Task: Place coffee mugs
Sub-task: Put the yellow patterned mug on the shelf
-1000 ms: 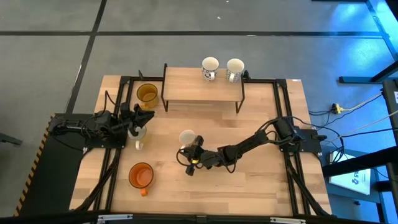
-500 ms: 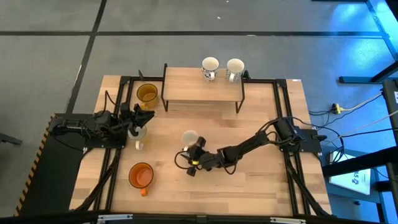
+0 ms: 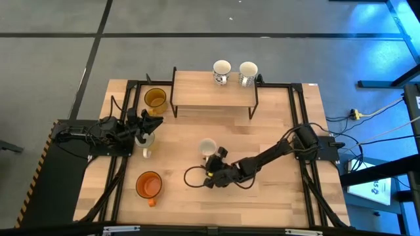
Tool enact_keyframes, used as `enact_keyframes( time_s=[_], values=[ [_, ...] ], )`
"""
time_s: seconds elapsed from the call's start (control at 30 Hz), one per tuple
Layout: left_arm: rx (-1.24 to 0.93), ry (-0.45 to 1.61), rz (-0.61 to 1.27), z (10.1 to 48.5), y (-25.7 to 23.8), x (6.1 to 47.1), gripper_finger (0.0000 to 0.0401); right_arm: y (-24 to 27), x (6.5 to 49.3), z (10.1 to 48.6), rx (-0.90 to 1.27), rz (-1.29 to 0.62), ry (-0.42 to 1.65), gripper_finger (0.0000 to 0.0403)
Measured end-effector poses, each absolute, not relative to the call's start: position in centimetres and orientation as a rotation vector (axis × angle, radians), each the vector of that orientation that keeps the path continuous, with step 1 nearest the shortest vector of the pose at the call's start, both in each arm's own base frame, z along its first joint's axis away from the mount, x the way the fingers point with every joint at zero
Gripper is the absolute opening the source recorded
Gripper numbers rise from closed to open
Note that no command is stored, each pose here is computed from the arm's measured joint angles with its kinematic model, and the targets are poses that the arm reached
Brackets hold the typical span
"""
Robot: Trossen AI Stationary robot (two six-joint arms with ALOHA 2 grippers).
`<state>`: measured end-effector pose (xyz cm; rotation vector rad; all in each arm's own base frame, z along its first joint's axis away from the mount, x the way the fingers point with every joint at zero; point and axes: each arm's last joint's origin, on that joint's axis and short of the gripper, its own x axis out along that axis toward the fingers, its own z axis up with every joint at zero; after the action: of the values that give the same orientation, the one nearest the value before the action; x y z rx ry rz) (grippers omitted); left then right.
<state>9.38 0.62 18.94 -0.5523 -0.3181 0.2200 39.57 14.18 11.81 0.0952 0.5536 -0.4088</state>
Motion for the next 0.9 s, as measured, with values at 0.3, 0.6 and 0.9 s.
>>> enact_keyframes(
  time_s=[0.3, 0.6, 0.9],
  values=[
    [-0.552, -0.316, 0.221, 18.9, 0.6, 9.4, 0.0101, 14.0, 39.0, 12.1, 0.141, -0.413, 0.617, 0.0134],
    [-0.551, -0.315, 0.222, 18.9, 0.6, 9.4, 0.0101, 13.8, 38.2, 13.0, 0.109, -0.383, 0.692, 0.0176],
    [-0.544, -0.278, 0.233, 18.5, 0.6, 9.5, 0.0101, 13.9, 38.2, 13.2, -0.003, -0.325, 0.716, 0.0184]
  ],
)
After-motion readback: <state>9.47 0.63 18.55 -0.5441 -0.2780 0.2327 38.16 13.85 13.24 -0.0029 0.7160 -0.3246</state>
